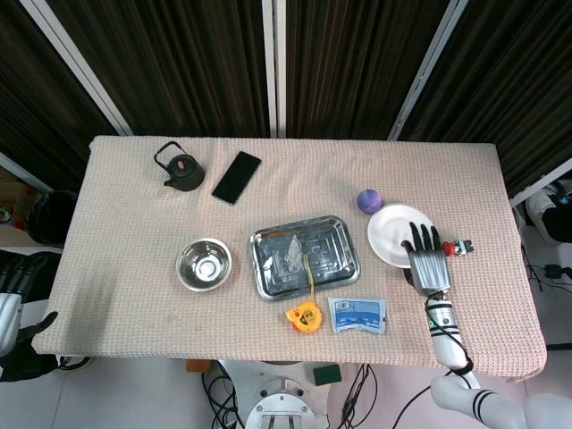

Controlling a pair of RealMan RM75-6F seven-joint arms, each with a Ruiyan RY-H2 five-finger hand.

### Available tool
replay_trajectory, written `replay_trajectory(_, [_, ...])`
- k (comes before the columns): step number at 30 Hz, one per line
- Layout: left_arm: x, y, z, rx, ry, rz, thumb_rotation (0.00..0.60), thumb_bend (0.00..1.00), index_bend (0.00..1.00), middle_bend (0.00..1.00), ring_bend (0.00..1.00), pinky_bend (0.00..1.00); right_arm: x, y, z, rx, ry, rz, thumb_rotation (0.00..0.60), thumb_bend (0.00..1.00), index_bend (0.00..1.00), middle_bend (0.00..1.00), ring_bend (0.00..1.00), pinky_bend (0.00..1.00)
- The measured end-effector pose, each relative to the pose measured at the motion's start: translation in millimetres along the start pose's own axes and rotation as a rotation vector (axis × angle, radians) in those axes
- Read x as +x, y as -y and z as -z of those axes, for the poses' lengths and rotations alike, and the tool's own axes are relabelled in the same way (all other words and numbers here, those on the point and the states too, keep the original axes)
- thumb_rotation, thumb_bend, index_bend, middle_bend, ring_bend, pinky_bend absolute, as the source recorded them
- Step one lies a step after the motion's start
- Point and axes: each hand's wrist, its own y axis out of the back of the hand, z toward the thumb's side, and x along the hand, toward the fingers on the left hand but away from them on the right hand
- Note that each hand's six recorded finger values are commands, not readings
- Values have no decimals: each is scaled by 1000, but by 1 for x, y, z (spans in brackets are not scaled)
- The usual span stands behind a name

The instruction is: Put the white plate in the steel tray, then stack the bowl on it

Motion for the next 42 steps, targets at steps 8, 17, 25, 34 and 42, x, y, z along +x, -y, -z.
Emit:
replay_trajectory(8, [0, 0, -1, -1, 1, -1, 600, 117, 124, 146, 88, 166, 0, -1, 1, 5, 9, 15, 600, 388, 452, 0, 0, 0])
replay_trajectory(17, [2, 0, -4, 2, 6, 2, 600, 117, 124, 146, 88, 166, -1, -5, 4, 8, 22, 48, 600, 445, 562, 0, 0, 0])
replay_trajectory(25, [3, 0, -4, 1, 4, 3, 600, 117, 124, 146, 88, 166, -1, -19, 3, 18, 5, 131, 600, 477, 722, 42, 0, 0])
replay_trajectory(34, [2, -1, -3, 0, -1, 0, 600, 117, 124, 146, 88, 166, 5, -49, -3, -5, -48, 315, 600, 485, 931, 137, 0, 0])
replay_trajectory(42, [2, -3, 0, -3, -7, -7, 600, 118, 124, 146, 89, 166, 9, -80, -35, -73, -156, 453, 600, 491, 980, 163, 0, 0])
